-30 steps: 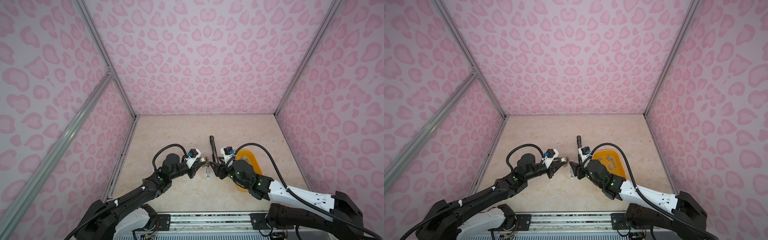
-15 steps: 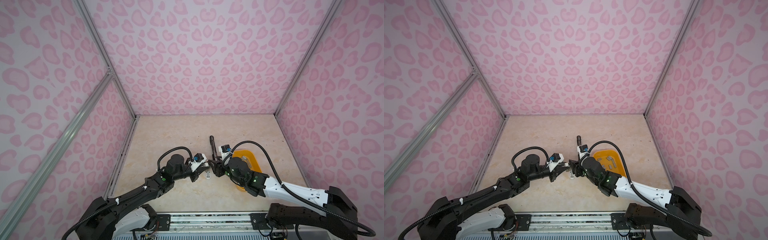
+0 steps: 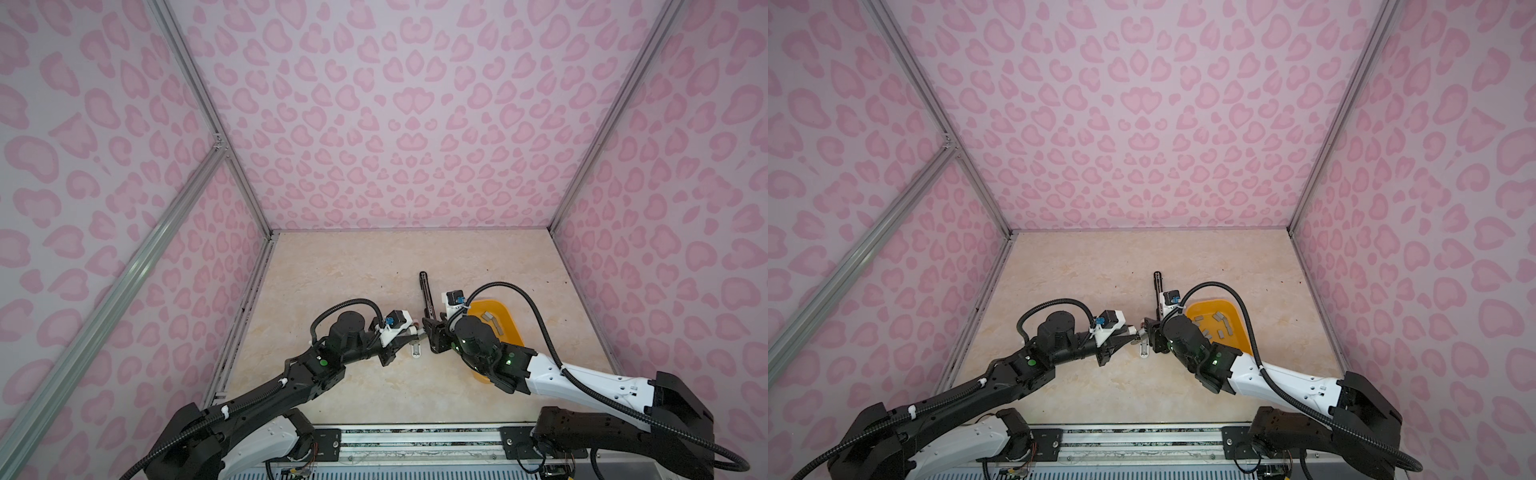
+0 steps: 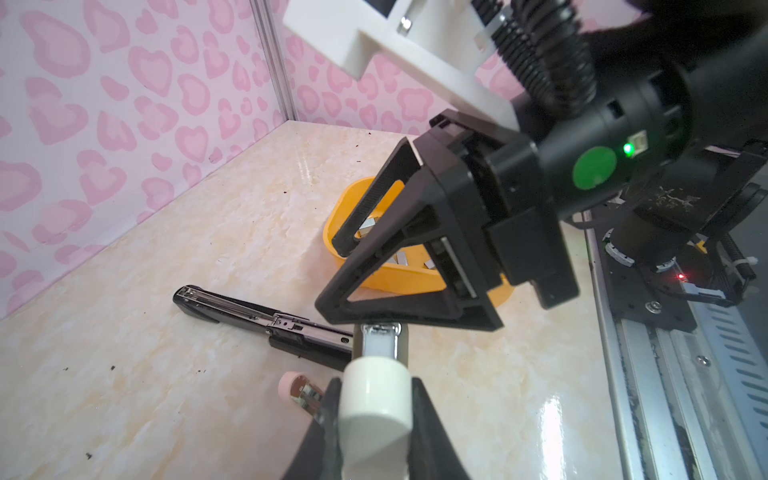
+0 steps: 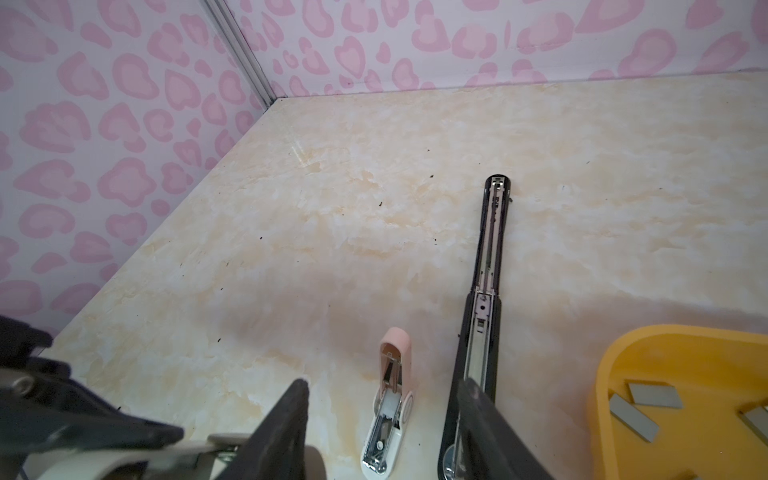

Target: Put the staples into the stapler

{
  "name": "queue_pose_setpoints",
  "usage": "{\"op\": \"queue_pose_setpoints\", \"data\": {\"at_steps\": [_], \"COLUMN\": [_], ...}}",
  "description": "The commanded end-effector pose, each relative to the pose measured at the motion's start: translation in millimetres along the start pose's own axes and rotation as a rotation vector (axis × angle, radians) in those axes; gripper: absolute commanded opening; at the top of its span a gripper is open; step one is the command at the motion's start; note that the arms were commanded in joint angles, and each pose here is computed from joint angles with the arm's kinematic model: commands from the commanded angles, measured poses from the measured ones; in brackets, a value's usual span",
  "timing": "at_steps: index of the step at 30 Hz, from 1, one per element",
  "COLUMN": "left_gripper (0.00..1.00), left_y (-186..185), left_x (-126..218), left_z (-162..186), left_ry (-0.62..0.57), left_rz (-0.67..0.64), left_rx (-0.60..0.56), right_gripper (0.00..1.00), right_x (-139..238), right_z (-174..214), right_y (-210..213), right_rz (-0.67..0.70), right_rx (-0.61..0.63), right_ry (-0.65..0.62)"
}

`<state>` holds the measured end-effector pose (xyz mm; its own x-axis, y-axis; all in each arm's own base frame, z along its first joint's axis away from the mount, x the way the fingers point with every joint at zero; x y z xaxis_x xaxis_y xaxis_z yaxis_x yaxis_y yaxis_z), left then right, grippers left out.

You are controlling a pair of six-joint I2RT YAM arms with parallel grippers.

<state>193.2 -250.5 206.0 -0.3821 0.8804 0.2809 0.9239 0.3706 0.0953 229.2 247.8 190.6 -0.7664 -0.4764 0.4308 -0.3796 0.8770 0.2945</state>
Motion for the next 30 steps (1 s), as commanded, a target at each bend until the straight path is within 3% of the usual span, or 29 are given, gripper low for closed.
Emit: {"op": "queue_pose_setpoints", "data": {"at_steps": [1,21,27,30], "left_gripper": [0.03,0.03,0.03,0.03], "left_y": [2.4,-1.2,8.4,6.4], "left_x": [4.9,27.2,27.2,23.4], "left_z": [-11.0,-21.4,-17.9,-17.2], "left_ry": [-0.054,-0.148,-0.119,-0.108], "left_rz": [-0.027,-0.076,-0.145,-0.118], "left_rx": [-0.03,-0.077,-0.057,-0.053], "right_gripper": [0.57,0.56,0.55,0.46], "right_x": [-1.3,-13.7,4.7,18.6], "right_z": [2.7,10.8,-5.8,-13.9], "right_y": [-4.0,1.2,-6.7,-3.0], "right_rz": [0.031,0.038,0.06,-0.015], "right_rx": [0.006,0.037,0.037,0.039], "right_ry": [0.009,0.081,-0.006,-0.073]}}
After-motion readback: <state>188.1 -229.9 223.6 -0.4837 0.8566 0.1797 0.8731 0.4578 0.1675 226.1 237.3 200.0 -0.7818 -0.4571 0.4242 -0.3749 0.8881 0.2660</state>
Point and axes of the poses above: each gripper's point midway between its finger pads, its own x axis back along the fingers, its own y axis along the line the jaws close on, z = x × y, the point moved 4 cm from there along x, back along the fingers, and after that the axes turned 1 degree about -x, right-handed, at the moved point
